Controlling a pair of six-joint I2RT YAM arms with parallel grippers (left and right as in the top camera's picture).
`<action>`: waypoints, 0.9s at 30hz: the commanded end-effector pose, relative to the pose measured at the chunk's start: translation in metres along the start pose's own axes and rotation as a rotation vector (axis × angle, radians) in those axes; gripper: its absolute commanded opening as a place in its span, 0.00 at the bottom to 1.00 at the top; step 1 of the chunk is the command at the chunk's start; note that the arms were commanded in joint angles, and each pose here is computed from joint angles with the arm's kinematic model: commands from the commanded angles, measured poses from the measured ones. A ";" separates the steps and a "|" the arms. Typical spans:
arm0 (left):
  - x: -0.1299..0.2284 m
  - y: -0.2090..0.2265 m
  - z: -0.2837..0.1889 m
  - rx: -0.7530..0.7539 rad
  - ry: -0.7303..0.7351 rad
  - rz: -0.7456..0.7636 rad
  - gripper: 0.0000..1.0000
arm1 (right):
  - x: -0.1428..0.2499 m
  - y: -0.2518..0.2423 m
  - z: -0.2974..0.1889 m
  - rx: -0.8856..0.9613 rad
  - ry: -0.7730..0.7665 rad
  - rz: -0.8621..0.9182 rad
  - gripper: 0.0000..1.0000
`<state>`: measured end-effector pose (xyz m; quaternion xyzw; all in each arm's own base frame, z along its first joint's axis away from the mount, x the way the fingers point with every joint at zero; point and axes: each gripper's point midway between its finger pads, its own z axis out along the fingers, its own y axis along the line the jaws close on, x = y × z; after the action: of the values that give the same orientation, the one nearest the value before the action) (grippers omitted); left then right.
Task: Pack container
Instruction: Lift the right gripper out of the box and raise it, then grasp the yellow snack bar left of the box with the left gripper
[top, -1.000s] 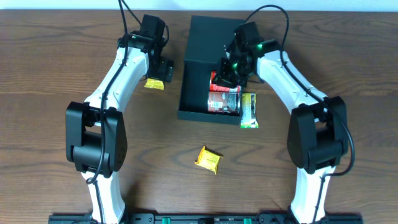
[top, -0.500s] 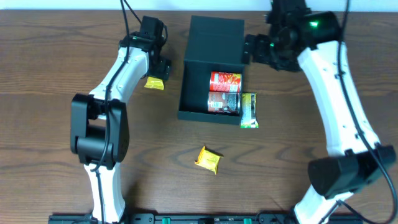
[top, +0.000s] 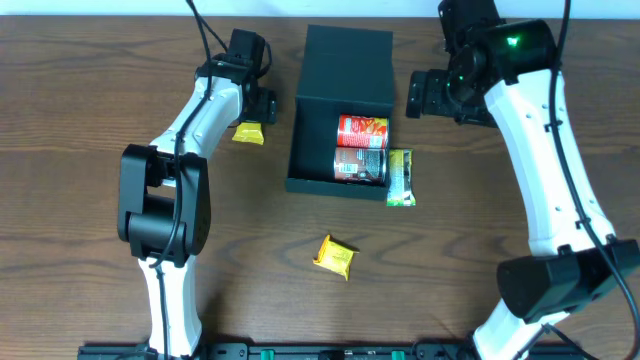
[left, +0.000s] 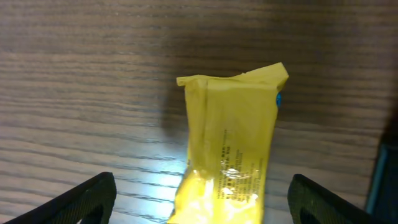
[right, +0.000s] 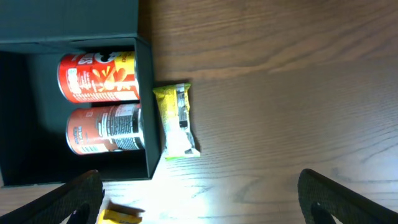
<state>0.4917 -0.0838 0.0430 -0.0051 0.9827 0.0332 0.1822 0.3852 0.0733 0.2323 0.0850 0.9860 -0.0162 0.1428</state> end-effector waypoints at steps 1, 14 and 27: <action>0.005 -0.003 0.009 0.014 0.020 -0.089 0.88 | -0.002 -0.003 -0.002 0.018 -0.011 0.007 0.99; 0.021 -0.006 0.040 0.009 0.082 -0.099 0.83 | -0.002 -0.003 -0.002 0.018 -0.010 0.017 0.99; 0.017 -0.007 0.040 0.014 0.065 -0.101 0.51 | -0.002 -0.003 -0.002 0.018 -0.011 0.017 0.99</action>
<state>0.4927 -0.0894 0.0063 -0.0521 0.9856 0.0146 0.1599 0.3845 0.0720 0.2322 0.0874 0.9858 -0.0197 0.1421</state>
